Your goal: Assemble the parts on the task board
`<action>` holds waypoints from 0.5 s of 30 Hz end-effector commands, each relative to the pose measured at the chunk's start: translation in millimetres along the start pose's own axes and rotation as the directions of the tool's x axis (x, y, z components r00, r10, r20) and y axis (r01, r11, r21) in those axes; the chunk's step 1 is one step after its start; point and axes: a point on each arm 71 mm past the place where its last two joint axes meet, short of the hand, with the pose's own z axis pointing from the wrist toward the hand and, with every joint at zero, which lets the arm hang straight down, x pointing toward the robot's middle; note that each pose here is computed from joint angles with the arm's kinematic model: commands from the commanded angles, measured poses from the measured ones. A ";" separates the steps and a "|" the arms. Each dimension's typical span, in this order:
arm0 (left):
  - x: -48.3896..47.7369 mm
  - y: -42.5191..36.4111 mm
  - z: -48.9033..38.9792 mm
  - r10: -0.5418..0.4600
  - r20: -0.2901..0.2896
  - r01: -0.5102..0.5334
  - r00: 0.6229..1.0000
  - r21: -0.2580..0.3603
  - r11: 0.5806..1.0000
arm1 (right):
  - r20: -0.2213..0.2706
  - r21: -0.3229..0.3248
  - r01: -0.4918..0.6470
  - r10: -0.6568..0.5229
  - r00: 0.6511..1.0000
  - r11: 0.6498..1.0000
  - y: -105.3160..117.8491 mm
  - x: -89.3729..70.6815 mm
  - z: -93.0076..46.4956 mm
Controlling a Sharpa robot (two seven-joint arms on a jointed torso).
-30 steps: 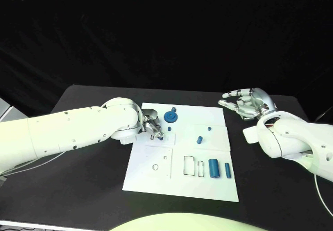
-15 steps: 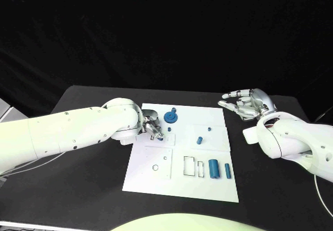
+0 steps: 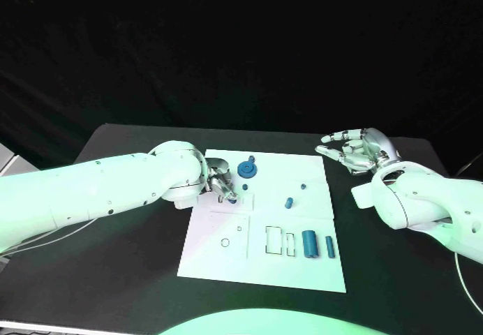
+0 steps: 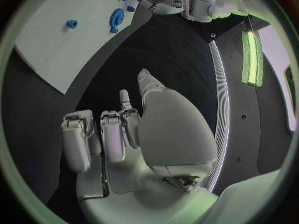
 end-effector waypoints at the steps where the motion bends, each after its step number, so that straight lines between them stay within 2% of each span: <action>1: 5.2 -1.6 1.6 -0.011 -0.051 0.011 0.999 -0.005 1.000 | -0.021 -0.007 -0.002 0.001 1.000 1.000 0.8 2.3 -0.3; 15: 6.8 -2.2 5.4 -0.035 -0.053 0.034 0.998 -0.012 0.999 | -0.024 -0.006 -0.004 0.004 1.000 1.000 0.6 3.0 -0.4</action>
